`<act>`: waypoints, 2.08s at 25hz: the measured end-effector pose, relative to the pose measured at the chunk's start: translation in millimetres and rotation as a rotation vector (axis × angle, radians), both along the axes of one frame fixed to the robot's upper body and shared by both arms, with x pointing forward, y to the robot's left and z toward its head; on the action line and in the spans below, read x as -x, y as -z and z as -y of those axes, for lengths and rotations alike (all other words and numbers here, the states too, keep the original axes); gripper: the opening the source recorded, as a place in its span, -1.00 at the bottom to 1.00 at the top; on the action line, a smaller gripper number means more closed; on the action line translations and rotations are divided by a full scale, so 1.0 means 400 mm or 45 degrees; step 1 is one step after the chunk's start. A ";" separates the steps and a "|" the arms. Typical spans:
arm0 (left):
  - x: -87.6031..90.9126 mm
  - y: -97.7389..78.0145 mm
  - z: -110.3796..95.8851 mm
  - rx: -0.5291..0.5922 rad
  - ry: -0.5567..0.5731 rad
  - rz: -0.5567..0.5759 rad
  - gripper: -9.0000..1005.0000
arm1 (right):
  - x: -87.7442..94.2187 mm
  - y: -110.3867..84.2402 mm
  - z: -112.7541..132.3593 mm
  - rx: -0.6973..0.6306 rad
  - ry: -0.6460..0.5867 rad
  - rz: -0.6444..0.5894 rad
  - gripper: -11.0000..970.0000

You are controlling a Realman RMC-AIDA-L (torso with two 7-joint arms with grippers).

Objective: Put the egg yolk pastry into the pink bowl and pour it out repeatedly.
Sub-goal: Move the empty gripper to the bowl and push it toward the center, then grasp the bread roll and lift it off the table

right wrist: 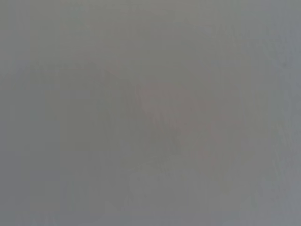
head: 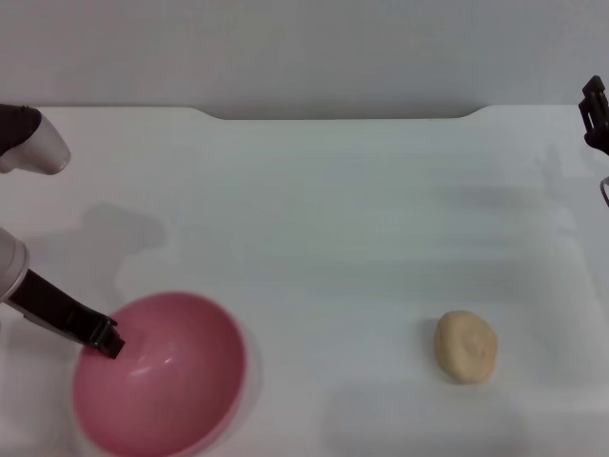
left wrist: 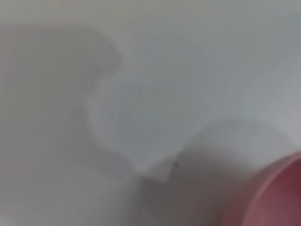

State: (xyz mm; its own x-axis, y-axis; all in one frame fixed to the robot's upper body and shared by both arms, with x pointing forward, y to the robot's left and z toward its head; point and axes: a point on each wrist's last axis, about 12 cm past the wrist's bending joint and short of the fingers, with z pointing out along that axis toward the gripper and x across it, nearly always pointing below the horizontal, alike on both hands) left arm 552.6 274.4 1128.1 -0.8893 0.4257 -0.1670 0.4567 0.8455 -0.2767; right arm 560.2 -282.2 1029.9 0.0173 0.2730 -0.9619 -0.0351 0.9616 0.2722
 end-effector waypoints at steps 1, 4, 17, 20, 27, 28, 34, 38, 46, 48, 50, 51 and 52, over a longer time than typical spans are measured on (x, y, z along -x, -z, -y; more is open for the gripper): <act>-0.001 0.000 0.001 0.001 0.000 0.002 -0.61 | 0.000 0.000 0.000 0.000 0.000 0.000 -0.15; -0.002 -0.002 0.004 0.008 0.006 0.006 -0.79 | -0.001 0.000 0.001 0.001 0.001 0.000 -0.15; -0.045 -0.041 0.000 0.080 -0.083 0.128 -0.99 | -0.072 0.024 -0.013 -0.405 -0.092 -0.345 -0.16; -0.055 -0.046 -0.001 0.085 -0.101 0.163 -0.98 | -0.102 0.013 -0.044 -0.427 -0.271 -0.482 -0.17; -0.083 -0.052 0.009 0.084 -0.148 0.243 -0.98 | -0.153 -0.090 -0.093 -0.365 -0.756 -0.856 -0.17; -0.084 -0.053 0.009 0.084 -0.151 0.246 -0.98 | -0.154 -0.109 -0.097 -0.331 -0.813 -0.918 -0.17; -0.092 -0.054 0.009 0.078 -0.179 0.262 -0.99 | -0.142 -0.223 -0.110 -0.039 -1.097 -1.214 -0.18; -0.093 -0.054 0.010 0.075 -0.179 0.267 -0.99 | -0.125 -0.253 -0.123 0.124 -1.200 -1.405 -0.18; -0.090 -0.050 0.010 0.067 -0.169 0.266 -0.99 | -0.109 -0.248 -0.140 0.251 -1.182 -1.602 -0.19; -0.091 -0.051 0.012 0.065 -0.161 0.268 -0.99 | -0.104 -0.245 -0.142 0.257 -1.180 -1.627 -0.19; -0.092 -0.051 0.016 0.062 -0.152 0.269 -0.99 | -0.100 -0.242 -0.144 0.265 -1.180 -1.649 -0.20; -0.092 -0.051 0.019 0.059 -0.144 0.269 -0.99 | -0.099 -0.240 -0.146 0.272 -1.179 -1.662 -0.20; -0.092 -0.051 0.021 0.057 -0.140 0.269 -0.98 | -0.097 -0.238 -0.148 0.279 -1.179 -1.673 -0.20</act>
State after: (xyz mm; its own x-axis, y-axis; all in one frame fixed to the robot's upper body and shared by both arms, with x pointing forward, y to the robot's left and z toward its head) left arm 589.5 266.1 1148.5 -0.8730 0.3165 -0.3710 0.4147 0.8822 -0.2231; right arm 598.9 -223.1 1125.0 -0.8877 -0.4151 -0.1992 -0.4592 0.7670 0.4482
